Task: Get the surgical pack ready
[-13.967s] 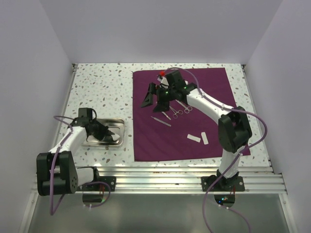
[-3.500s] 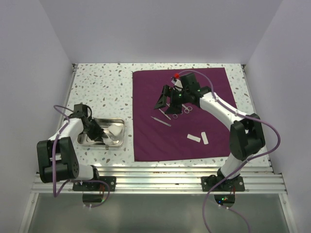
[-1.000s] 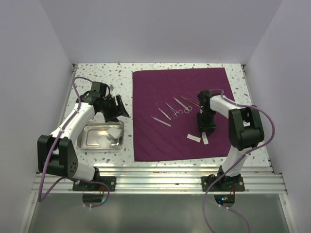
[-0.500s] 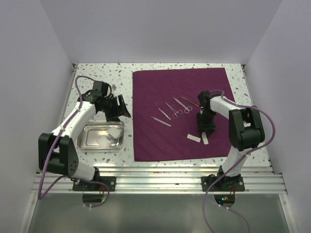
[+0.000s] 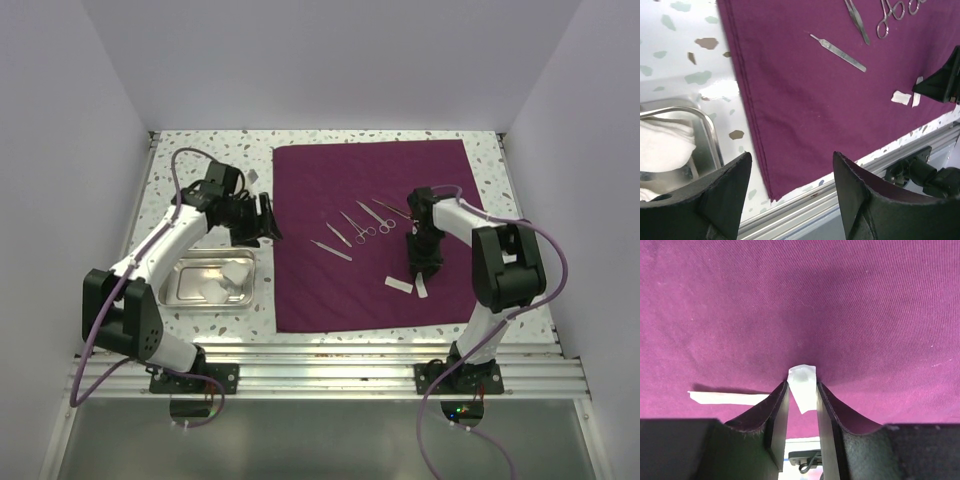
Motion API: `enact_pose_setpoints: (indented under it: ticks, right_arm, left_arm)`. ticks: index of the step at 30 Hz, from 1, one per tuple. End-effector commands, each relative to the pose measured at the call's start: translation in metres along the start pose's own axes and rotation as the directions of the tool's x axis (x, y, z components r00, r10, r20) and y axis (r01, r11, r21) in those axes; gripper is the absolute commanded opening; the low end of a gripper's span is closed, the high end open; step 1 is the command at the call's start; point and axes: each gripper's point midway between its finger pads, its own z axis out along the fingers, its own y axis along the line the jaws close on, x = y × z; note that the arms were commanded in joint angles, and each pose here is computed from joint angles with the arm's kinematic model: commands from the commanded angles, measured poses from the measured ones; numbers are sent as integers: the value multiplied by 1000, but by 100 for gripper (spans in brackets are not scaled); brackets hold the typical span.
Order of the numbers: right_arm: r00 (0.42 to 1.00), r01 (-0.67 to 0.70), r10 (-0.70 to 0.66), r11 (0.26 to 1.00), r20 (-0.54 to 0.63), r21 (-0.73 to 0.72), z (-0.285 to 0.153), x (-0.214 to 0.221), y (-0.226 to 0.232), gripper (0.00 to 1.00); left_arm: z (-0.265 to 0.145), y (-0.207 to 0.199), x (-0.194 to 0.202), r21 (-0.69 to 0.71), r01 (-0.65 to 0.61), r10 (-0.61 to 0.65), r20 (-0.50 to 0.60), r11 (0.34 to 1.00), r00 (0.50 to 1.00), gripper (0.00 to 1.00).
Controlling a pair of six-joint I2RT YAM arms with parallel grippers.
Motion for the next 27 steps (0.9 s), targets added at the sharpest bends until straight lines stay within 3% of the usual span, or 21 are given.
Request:
enact_pose_setpoints:
  ticks: [1, 14, 21, 27]
  right_arm:
    - [999, -22, 22, 1000, 49, -3, -17, -5, -1, 32]
    - [985, -65, 88, 986, 147, -153, -77, -29, 25, 31]
    - [956, -147, 240, 888, 166, -437, -136, -54, 80, 31]
    - [940, -168, 301, 818, 160, -550, -166, -62, 108, 30]
  left_arm:
    - [-1, -31, -4, 88, -84, 84, -2, 993, 996, 70]
    - [36, -122, 20, 346, -142, 177, -71, 928, 982, 75]
    - [50, -201, 18, 529, -197, 224, 14, 825, 974, 75]
    - [68, -231, 16, 558, -207, 228, 32, 804, 973, 72]
